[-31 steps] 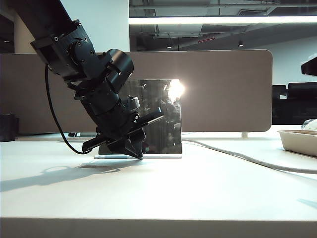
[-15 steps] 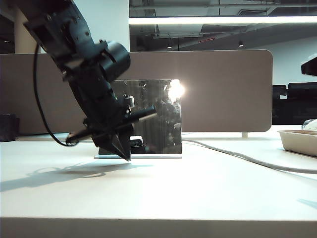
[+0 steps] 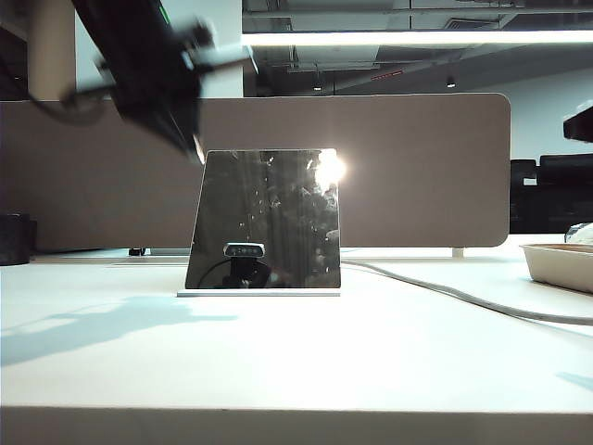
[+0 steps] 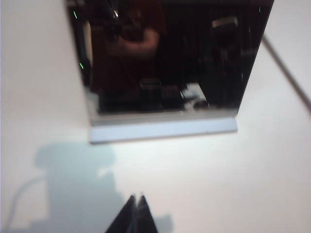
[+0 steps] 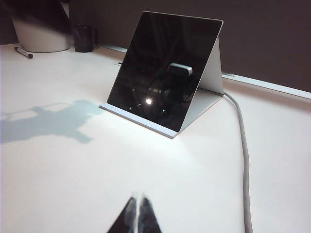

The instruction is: Push the base of the mirror on the table to move it forward for a short distance.

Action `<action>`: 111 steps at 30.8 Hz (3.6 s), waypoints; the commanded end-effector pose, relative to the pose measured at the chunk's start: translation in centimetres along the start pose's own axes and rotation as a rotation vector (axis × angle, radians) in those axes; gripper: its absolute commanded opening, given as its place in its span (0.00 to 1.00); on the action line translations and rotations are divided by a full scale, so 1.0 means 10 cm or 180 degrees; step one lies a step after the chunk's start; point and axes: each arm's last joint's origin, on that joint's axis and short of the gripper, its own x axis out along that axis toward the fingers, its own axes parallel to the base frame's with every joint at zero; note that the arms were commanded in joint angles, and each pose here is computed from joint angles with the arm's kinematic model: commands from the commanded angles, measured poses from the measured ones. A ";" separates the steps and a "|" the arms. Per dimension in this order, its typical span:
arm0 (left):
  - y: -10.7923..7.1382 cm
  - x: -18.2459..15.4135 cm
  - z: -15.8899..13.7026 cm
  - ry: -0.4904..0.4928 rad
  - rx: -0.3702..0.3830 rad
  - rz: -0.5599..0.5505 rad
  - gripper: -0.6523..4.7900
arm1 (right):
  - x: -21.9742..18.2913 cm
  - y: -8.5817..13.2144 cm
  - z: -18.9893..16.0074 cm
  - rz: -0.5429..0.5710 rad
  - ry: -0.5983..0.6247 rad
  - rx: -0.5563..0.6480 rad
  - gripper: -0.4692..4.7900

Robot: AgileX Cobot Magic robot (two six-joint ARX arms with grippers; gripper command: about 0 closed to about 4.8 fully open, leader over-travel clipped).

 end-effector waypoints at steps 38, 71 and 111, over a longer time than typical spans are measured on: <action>1.30 -1.65 -1.66 -0.2285 -0.0209 0.0219 0.12 | 0.00 0.00 0.02 0.0005 -0.0047 0.0000 0.13; 1.42 -0.74 -2.03 -0.2428 0.0412 0.0107 0.12 | 0.00 0.00 0.02 0.0005 -0.0046 -0.0001 0.13; 1.47 -0.74 -2.03 -0.2419 0.0443 0.0314 0.12 | 0.00 0.00 0.02 0.0005 -0.0046 -0.0001 0.13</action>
